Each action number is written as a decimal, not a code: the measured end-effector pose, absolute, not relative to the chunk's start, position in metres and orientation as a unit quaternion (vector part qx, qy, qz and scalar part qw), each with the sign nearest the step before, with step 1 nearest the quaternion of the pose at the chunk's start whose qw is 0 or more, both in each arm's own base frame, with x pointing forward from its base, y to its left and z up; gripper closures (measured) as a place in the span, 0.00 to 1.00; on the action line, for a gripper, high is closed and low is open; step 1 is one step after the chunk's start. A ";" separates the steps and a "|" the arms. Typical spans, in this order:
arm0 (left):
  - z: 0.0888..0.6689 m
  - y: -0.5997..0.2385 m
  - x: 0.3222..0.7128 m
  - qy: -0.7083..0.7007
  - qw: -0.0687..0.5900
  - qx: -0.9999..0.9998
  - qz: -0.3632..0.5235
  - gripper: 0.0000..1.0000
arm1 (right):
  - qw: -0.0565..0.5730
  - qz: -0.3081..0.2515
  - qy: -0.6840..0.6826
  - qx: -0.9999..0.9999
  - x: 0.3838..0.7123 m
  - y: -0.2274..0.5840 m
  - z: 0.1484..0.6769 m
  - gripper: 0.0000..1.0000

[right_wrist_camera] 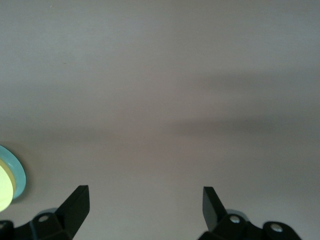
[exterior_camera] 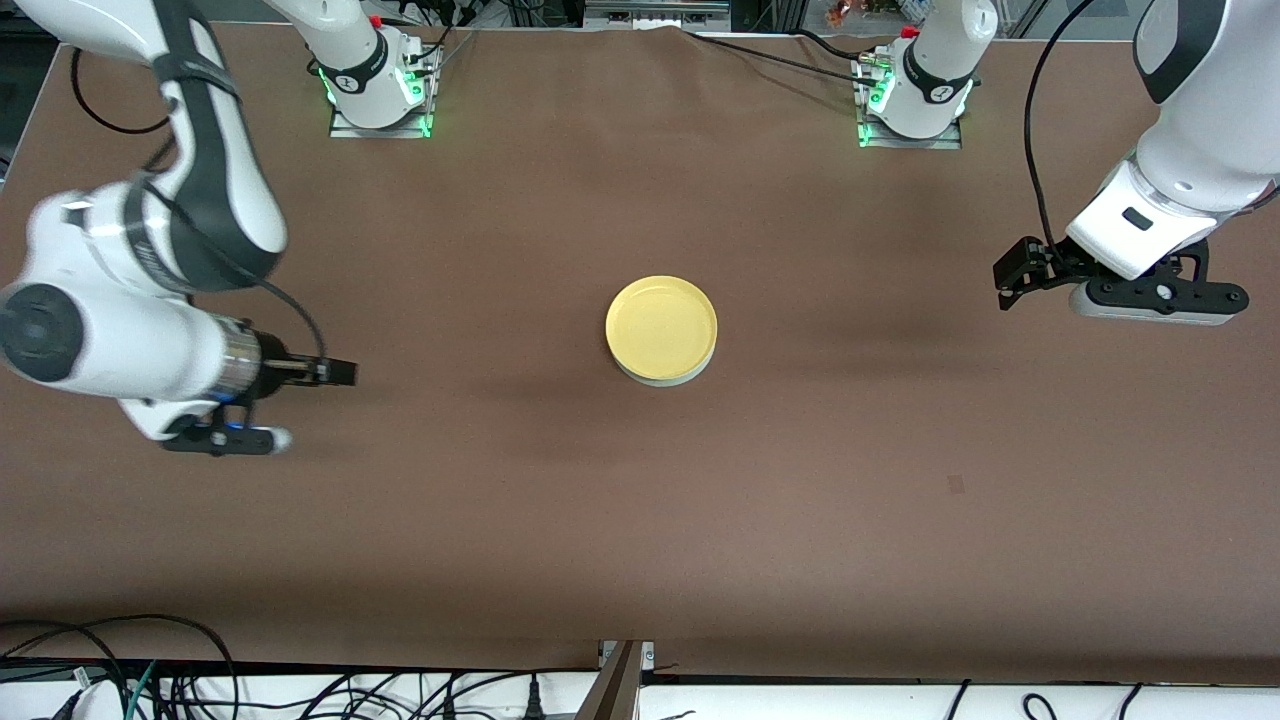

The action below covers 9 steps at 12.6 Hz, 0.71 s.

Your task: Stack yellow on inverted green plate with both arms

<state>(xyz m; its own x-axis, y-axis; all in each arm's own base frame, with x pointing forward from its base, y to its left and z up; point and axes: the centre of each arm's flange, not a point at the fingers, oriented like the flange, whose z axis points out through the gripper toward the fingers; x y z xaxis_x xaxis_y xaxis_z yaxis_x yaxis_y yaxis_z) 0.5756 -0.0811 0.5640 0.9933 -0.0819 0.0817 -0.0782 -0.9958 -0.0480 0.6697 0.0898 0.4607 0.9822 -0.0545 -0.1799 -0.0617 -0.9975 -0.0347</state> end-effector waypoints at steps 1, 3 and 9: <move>0.564 -0.081 0.576 0.040 0.022 -0.998 -0.042 0.00 | 0.020 0.082 0.035 -0.996 0.660 0.070 0.489 0.00; 0.565 -0.082 0.576 0.040 0.022 -0.998 -0.043 0.00 | 0.019 0.062 0.048 -0.997 0.626 0.037 0.546 0.00; 0.565 -0.083 0.576 0.042 0.022 -0.998 -0.043 0.00 | 0.007 0.039 0.057 -0.998 0.535 0.021 0.634 0.00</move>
<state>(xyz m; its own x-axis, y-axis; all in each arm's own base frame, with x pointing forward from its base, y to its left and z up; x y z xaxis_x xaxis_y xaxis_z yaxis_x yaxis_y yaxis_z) 0.5756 -0.0831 0.5653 0.9928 -0.0853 0.0844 -0.0815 -0.9955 -0.0476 0.5346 0.0213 0.6344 0.9904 -0.1138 -0.0787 -0.1149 -0.9933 -0.0101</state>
